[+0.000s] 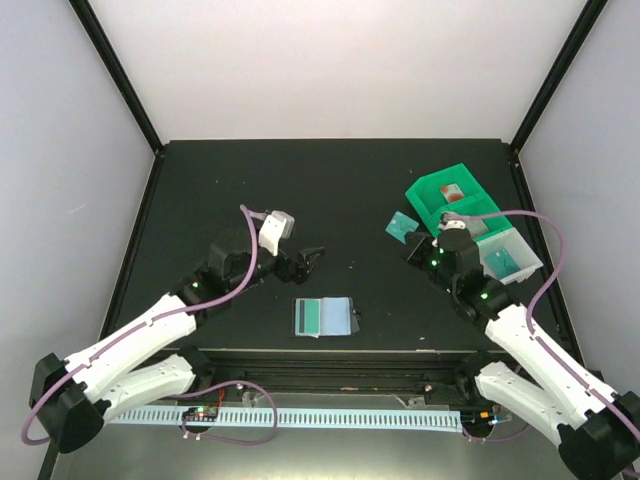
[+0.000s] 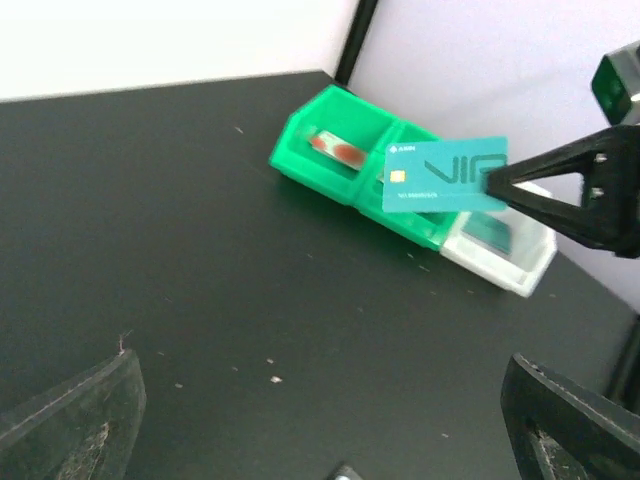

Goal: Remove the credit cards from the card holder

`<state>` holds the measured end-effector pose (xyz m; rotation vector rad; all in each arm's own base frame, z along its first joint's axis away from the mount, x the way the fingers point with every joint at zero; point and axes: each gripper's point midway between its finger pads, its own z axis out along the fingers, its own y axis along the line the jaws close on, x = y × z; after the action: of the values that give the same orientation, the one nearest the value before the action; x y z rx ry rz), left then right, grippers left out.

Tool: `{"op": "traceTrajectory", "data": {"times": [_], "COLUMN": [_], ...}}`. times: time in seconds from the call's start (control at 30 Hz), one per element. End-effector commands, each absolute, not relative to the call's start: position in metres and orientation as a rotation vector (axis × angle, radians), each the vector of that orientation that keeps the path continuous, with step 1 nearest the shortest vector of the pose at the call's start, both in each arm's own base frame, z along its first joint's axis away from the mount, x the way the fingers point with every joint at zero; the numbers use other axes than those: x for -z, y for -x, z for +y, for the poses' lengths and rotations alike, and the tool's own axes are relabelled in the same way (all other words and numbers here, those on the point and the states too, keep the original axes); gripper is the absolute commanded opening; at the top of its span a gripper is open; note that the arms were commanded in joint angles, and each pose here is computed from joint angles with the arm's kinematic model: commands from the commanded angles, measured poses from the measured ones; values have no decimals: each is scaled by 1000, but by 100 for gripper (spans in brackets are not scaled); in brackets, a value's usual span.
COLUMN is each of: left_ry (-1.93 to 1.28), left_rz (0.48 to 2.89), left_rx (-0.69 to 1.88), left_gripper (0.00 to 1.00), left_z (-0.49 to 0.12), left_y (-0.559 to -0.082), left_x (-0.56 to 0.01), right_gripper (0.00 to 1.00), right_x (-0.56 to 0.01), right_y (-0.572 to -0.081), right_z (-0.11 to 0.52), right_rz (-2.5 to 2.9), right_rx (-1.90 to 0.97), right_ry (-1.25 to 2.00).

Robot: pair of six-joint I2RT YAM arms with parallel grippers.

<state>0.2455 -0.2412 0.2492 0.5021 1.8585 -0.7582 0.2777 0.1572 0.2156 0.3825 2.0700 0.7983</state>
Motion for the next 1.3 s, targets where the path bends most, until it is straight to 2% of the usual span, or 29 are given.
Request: {"op": "traceTrajectory", "data": {"times": [0.0, 0.17, 0.6, 1.0, 1.27], "left_ry": [-521, -465, -472, -493, -508], "left_rz": [2009, 2003, 2113, 2098, 2078], "left_rx": [1034, 1151, 946, 968, 992], "left_gripper": [99, 99, 99, 99, 99], "left_z": [-259, -255, -226, -223, -224], "left_y": [-231, -235, -244, -234, -229], "left_x": [-242, -237, -216, -224, -226], "right_gripper": [1, 1, 1, 1, 1], "right_x": [-198, -180, -160, -134, -127], "right_y": [-284, -285, -262, -249, -275], "right_z": [121, 87, -18, -79, -89], "right_rz": [2084, 2126, 2119, 2109, 2083], "right_rx": [-696, -605, -222, -108, -189], "right_ry": [-451, -549, -867, -1125, -1101]}}
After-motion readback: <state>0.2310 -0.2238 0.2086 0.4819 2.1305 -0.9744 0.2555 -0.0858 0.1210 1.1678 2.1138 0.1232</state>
